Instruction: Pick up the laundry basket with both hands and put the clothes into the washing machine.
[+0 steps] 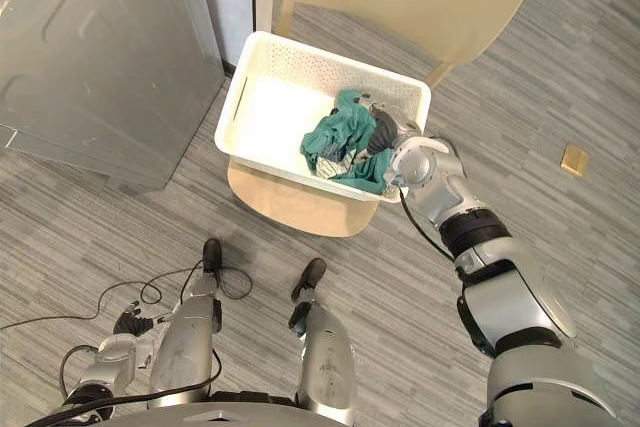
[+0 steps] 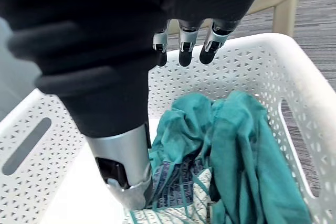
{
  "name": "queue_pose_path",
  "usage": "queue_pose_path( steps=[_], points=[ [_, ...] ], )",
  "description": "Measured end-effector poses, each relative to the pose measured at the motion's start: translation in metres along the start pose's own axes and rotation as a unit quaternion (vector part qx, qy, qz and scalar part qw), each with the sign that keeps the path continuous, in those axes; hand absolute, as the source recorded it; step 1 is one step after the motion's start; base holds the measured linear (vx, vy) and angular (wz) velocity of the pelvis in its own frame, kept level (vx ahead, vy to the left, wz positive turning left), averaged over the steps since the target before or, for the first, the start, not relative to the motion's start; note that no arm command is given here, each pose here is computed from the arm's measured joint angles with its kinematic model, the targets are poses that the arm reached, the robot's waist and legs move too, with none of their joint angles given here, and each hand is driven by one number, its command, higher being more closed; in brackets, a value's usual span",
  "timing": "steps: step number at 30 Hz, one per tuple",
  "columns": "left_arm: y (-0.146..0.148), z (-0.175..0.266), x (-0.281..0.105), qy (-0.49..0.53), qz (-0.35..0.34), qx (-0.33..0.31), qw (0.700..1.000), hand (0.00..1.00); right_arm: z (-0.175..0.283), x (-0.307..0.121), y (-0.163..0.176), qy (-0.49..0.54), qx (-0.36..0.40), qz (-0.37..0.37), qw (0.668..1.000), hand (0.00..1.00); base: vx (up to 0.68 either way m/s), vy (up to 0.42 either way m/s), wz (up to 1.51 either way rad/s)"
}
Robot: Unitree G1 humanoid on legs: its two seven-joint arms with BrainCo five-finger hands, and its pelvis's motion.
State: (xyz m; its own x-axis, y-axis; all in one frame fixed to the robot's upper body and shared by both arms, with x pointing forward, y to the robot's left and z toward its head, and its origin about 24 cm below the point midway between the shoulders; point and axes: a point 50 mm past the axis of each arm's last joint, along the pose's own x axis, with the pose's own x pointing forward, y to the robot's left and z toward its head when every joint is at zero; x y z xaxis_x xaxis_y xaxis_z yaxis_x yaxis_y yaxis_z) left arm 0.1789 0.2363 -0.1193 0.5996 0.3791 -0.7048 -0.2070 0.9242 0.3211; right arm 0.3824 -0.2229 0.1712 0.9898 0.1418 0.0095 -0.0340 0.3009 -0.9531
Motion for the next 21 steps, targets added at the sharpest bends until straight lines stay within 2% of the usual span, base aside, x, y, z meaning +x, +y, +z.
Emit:
queue_pose_path(
  steps=[6, 12, 21],
  points=[
    [-0.008, 0.019, 0.002, -0.027, -0.013, -0.005, 1.0, 0.0, -0.019, 0.002, -0.007, 0.053, -0.024, -0.004, 0.998, 0.0, -0.01, -0.002, 0.0],
    [-0.015, 0.038, 0.003, -0.057, -0.017, -0.013, 0.998, 0.0, -0.027, 0.007, -0.034, 0.084, -0.028, -0.047, 0.995, 0.0, -0.02, -0.007, -0.01],
    [-0.025, 0.059, 0.004, -0.079, -0.023, -0.03, 0.996, 0.0, -0.034, 0.01, -0.055, 0.12, -0.026, -0.08, 0.989, 0.0, 0.0, -0.004, 0.03]
  ],
)
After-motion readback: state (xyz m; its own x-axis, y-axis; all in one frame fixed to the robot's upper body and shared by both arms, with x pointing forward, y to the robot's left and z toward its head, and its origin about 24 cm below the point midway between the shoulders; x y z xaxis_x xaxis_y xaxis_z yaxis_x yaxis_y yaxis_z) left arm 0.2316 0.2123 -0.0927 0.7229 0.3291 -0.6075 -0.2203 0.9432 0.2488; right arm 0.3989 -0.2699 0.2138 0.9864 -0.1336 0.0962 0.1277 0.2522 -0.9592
